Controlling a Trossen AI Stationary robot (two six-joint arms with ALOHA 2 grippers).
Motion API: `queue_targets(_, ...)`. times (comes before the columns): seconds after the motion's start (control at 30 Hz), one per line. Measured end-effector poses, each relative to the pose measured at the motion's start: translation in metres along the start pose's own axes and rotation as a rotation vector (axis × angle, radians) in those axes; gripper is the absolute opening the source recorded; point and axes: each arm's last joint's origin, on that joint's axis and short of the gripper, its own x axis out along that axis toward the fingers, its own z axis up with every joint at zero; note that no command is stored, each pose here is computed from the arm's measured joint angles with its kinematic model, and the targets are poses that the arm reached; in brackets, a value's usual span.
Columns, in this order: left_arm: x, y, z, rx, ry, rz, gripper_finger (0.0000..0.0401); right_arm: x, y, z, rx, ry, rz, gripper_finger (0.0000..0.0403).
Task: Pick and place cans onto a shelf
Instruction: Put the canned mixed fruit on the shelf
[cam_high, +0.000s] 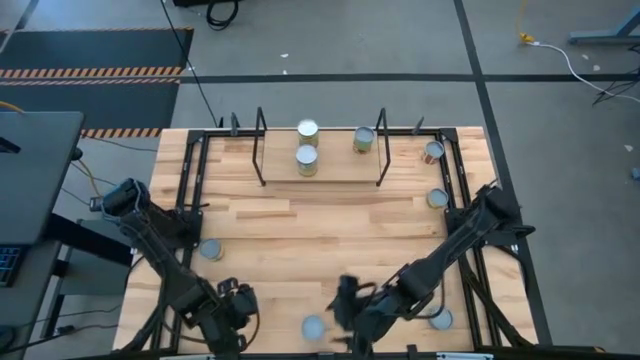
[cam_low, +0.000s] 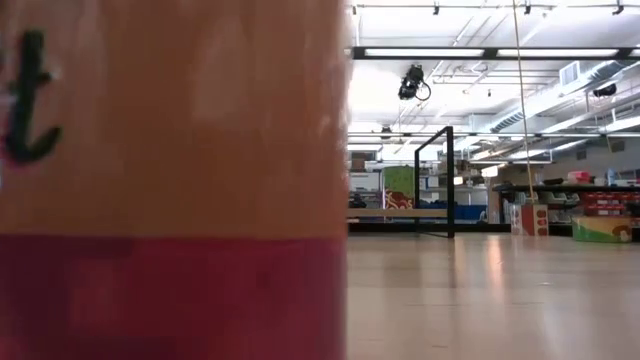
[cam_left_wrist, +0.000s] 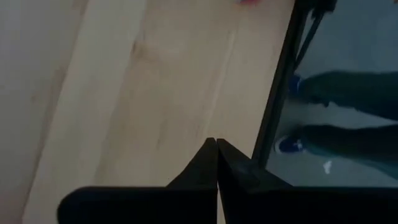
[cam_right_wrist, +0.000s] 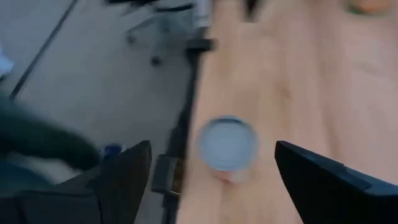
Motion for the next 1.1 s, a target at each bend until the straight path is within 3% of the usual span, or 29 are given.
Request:
queue_targets(0.23,-0.001,-0.001,-0.001,-0.023,-0.124,0.034,0.0045,0.04,0.003,0.006,-0.262,0.07,0.059,0.0329)
queue_targets(0.37,-0.001,0.0,0.005,-0.046,-0.238,0.064,0.0067,0.073,-0.007,-0.01,-0.311,0.139,0.031,0.0337)
queue_targets(0.5,0.0,0.001,0.009,-0.057,-0.264,0.075,0.008,0.09,-0.011,-0.018,-0.377,0.177,0.115,0.0358)
queue_targets(0.83,-0.002,-0.01,0.016,-0.03,-0.38,-0.006,0.0085,0.096,-0.019,-0.014,-0.421,0.153,0.08,0.0399)
queue_targets(1.1,-0.001,-0.006,0.022,-0.042,-0.425,0.035,0.0087,0.11,-0.035,-0.007,-0.393,0.101,0.083,0.0396)
